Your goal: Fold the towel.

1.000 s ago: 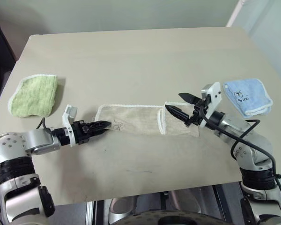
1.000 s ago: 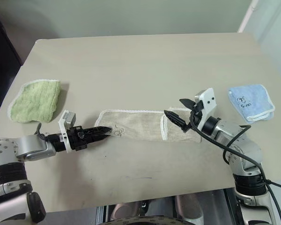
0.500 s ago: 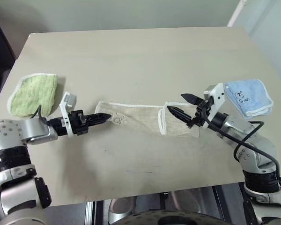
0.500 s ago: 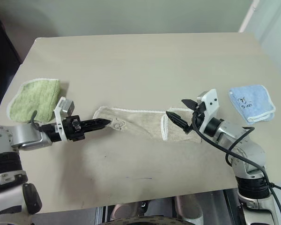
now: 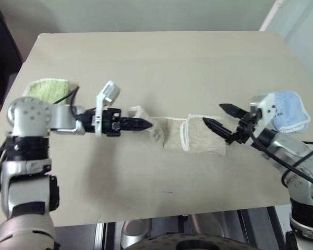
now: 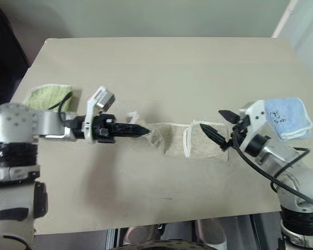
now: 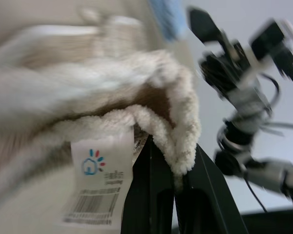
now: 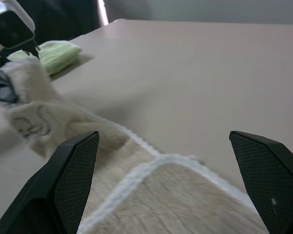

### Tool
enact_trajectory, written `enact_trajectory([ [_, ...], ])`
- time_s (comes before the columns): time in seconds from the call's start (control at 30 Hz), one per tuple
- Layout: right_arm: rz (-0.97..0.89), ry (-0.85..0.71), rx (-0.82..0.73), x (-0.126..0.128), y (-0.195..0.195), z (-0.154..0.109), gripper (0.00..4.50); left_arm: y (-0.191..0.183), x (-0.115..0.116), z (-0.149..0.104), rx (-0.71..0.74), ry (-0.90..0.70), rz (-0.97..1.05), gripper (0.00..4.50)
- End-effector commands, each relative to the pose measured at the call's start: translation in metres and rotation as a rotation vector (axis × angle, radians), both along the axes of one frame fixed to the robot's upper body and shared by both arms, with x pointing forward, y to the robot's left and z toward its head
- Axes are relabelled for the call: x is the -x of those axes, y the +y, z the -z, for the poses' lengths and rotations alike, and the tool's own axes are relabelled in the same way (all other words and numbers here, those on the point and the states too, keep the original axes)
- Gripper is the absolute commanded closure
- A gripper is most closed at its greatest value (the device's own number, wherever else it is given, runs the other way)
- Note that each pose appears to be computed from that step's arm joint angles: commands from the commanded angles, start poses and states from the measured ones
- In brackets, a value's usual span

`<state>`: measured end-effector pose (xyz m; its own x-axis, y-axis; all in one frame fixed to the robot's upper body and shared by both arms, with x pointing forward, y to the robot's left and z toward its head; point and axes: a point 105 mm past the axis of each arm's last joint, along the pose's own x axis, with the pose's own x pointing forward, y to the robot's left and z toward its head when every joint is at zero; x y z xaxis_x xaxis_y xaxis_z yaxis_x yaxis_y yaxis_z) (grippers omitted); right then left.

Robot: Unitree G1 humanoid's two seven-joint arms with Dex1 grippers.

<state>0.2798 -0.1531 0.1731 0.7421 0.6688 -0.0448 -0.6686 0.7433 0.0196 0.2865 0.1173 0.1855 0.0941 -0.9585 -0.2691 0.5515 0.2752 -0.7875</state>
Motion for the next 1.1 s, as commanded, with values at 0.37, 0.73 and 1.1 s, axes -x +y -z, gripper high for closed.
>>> enact_trajectory([
  [0.37, 0.106, -0.043, 0.019, 0.019, -0.017, -0.012, 0.00, -0.042, 0.005, 0.008, -0.081, -0.030, 0.306, 4.44],
  [0.73, 0.124, -0.037, 0.029, 0.025, -0.018, -0.009, 0.00, -0.008, -0.021, 0.003, -0.110, -0.153, 0.224, 4.44],
  [1.1, 0.054, -0.043, 0.041, 0.011, -0.011, -0.012, 0.00, 0.037, -0.026, -0.034, -0.007, -0.492, 0.220, 4.44],
])
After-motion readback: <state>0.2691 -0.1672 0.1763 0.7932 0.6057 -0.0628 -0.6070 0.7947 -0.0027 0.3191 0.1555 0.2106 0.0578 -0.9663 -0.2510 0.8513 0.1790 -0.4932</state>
